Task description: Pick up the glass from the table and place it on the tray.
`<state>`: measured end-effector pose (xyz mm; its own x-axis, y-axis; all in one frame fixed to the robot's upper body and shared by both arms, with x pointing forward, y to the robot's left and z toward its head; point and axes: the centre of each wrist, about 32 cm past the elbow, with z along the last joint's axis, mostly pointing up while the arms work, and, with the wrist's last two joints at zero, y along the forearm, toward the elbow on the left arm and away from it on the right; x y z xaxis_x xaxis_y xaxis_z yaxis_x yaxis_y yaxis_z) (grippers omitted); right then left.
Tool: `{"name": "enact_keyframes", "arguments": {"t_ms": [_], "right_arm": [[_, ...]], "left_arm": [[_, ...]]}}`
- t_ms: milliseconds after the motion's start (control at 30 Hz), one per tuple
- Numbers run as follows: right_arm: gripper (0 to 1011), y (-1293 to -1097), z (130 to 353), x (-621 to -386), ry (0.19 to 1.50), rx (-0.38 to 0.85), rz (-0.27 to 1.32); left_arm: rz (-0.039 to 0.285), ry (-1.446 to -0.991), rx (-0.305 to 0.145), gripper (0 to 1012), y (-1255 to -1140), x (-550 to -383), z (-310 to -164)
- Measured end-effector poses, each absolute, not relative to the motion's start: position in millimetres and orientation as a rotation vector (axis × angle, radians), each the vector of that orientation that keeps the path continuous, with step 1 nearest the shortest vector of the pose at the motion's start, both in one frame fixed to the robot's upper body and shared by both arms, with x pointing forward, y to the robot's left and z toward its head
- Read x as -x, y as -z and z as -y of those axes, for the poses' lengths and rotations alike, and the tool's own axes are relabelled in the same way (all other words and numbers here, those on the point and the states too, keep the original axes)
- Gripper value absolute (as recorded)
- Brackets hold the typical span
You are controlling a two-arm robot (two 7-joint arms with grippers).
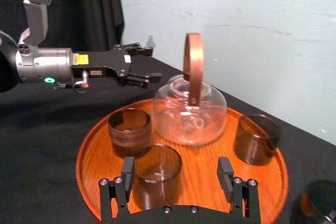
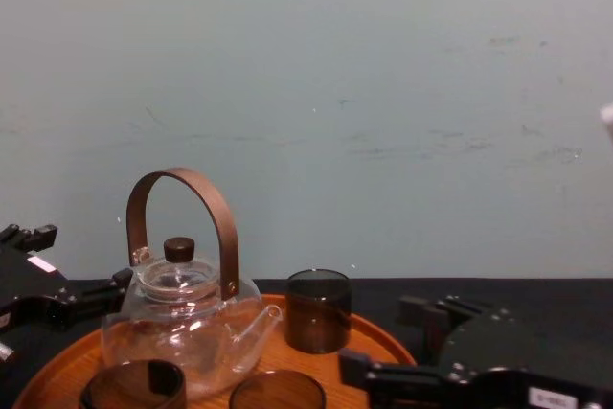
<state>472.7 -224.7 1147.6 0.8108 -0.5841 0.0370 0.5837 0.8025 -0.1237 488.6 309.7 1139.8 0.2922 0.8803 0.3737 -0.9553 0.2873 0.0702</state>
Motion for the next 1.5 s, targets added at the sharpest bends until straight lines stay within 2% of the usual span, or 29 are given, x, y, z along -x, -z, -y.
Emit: {"name": "enact_keyframes", "arguments": {"t_ms": [500, 833, 1133, 1500], "right_arm": [[1002, -1135.3, 272.2, -461.6, 0.737, 0.102, -0.054], [1002, -1126.0, 297.5, -469.8, 0.862, 0.109, -0.079], [1002, -1126.2, 309.6, -484.5, 0.936, 0.120, -0.082], [1002, -1127.7, 307.5, -507.7, 0.948, 0.128, -0.067]], "left_arm": [[0.285, -1.248, -0.305, 1001, -1139.8, -488.6, -309.7], [0.285, -1.248, -0.304, 1001, -1139.8, -488.6, -309.7], [0.285, -1.248, -0.304, 1001, -1139.8, -488.6, -309.7], [0.285, -1.248, -0.304, 1001, -1139.8, -488.6, -309.7]]}}
